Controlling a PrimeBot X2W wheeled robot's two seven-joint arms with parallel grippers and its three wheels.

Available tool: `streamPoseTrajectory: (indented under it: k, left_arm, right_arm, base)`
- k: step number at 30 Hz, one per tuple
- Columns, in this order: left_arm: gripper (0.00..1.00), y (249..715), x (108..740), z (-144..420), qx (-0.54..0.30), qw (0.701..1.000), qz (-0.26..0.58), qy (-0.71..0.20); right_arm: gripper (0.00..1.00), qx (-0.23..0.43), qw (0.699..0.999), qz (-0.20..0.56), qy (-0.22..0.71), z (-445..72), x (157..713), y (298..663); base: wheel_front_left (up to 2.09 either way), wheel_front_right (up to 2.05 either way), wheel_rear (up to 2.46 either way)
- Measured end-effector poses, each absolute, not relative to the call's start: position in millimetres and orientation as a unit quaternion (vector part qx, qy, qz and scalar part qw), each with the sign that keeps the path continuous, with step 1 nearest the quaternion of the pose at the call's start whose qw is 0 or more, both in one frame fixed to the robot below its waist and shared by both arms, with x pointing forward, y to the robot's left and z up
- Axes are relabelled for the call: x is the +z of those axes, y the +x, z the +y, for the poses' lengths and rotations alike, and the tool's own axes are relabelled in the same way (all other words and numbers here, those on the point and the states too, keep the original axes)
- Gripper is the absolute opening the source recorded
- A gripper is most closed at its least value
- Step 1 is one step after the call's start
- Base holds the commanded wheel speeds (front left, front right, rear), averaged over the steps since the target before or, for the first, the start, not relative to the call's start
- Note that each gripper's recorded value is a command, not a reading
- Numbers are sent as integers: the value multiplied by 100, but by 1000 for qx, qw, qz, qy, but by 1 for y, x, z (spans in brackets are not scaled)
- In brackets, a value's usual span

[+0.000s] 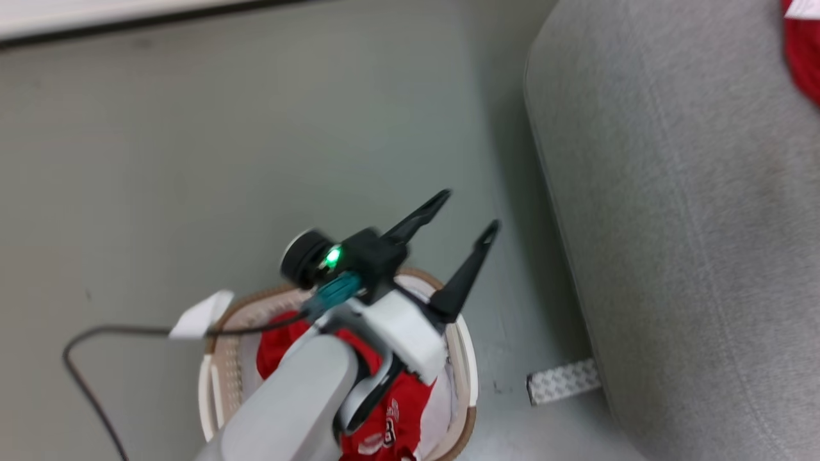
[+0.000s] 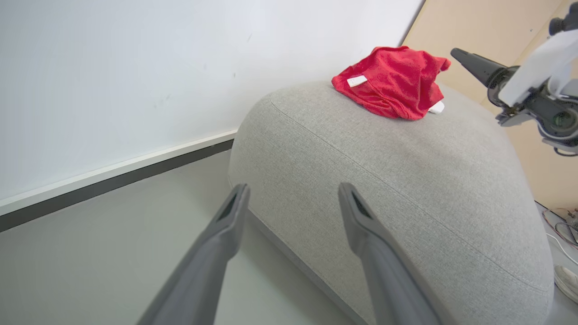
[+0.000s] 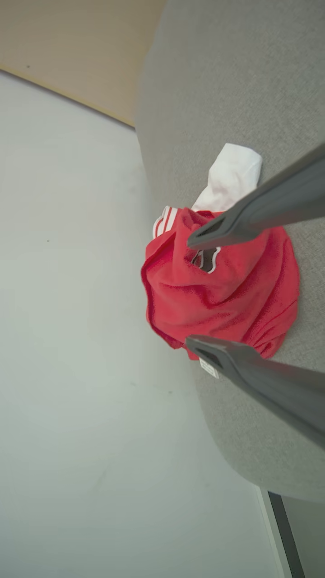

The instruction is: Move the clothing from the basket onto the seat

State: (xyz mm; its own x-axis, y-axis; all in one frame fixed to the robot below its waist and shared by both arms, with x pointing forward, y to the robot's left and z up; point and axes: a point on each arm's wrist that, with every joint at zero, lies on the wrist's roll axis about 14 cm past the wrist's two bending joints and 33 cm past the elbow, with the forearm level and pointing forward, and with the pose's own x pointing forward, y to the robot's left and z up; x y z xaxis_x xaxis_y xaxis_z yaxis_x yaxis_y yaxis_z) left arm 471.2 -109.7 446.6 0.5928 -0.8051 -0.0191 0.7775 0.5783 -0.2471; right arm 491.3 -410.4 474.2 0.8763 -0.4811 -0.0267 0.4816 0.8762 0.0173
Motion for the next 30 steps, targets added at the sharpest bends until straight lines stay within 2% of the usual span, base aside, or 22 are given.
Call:
streamPoseTrajectory:
  k: [8, 17, 25, 30]
  left_arm:
    - [100, 455, 465, -53, -343, 931, 46, -114]
    - [100, 417, 486, 26, -220, 970, 23, -99]
    - [100, 379, 494, 95, -119, 988, 7, -95]
    - [100, 358, 496, 117, -76, 992, -2, -105]
  right_arm:
    - [100, -188, 981, -41, -6, -358, 513, 445]
    - [100, -112, 992, -56, 14, -288, 520, 392]
    - [100, -30, 998, -51, 21, -223, 514, 364]
    - [100, 0, 999, -33, 30, -201, 501, 350]
  base:
    - [0, 0, 0]
    - [0, 0, 0]
    - [0, 0, 0]
    - [0, 0, 0]
